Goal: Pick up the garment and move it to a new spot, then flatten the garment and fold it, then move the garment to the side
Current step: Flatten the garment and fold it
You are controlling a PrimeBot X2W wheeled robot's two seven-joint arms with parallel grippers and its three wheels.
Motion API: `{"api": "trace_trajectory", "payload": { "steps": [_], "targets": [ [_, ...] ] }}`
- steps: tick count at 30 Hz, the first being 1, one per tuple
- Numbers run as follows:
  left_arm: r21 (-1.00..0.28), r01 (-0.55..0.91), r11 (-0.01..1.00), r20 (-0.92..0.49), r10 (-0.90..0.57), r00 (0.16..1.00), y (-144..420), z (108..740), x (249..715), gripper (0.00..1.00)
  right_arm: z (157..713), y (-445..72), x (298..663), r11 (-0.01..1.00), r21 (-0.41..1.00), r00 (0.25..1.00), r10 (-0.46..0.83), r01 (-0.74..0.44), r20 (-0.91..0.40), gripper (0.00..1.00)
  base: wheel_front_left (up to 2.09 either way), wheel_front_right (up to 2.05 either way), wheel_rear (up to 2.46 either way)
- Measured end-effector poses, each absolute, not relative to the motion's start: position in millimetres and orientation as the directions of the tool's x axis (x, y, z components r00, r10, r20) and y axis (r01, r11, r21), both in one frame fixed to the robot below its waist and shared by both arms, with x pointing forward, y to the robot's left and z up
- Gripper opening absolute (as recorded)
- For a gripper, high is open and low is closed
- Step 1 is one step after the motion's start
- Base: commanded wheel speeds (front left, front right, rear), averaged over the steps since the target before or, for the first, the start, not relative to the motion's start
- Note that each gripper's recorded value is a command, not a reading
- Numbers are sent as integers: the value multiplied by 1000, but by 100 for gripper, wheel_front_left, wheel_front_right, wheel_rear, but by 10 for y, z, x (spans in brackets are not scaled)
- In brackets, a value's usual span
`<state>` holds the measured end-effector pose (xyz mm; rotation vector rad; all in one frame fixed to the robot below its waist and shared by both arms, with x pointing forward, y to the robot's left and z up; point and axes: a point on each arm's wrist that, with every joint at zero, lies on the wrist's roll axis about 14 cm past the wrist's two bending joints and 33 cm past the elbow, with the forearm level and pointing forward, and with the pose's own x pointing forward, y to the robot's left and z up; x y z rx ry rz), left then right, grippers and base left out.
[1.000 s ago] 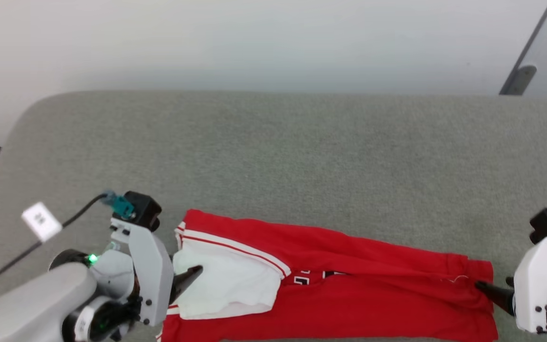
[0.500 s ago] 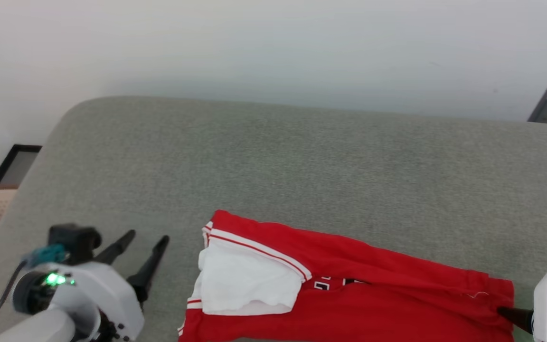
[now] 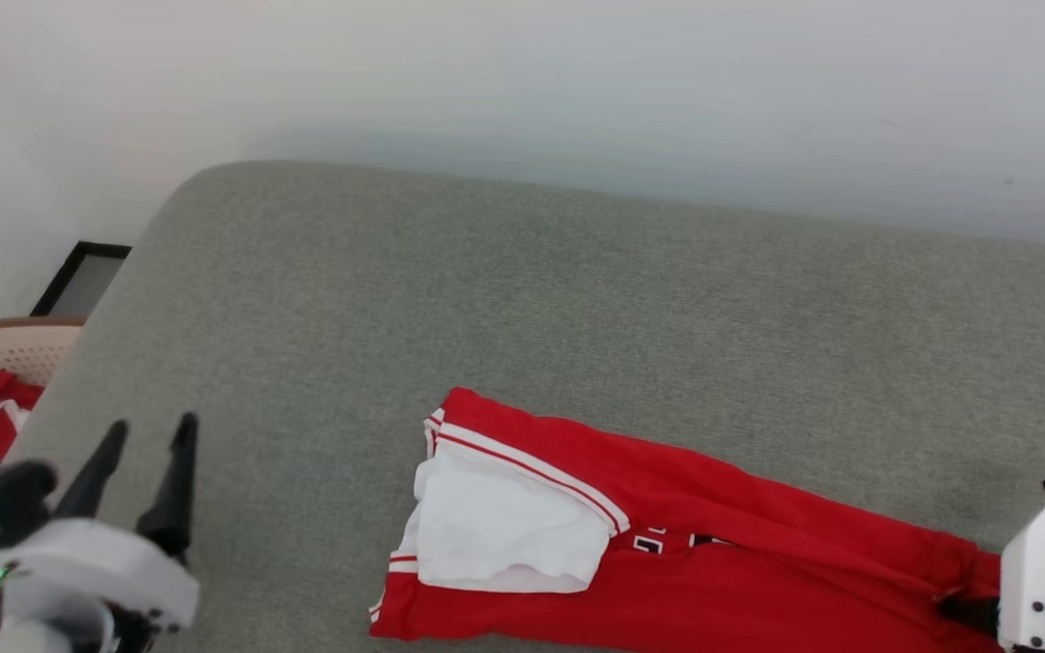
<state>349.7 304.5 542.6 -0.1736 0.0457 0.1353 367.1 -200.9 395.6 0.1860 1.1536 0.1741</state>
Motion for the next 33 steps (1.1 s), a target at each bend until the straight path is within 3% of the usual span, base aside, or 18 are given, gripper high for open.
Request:
{"api": "trace_trajectory", "payload": {
  "steps": [5,6,7,21,33],
  "targets": [
    [-195,-210,958,-32,207,978,3234,5330,3304,100,3871,-1905,3684,966,254,363,257,-59,-896,100,0,0,0],
    [-194,-218,956,-33,216,976,3256,5297,3263,100,3860,-1892,3693,965,254,362,260,-63,-895,29,0,0,0],
    [-205,-232,951,-24,232,972,3295,5297,3237,100,3839,-1873,3683,965,252,351,262,-74,-899,0,0,0,0],
    [-216,-270,938,19,280,960,3424,5226,3077,100,3891,-1897,3875,956,290,396,286,-52,-873,0,0,0,0],
    [-204,-233,951,37,245,969,3356,5221,3174,100,4167,-2855,4029,987,131,505,66,94,-860,0,0,0,0]
  ]
}}
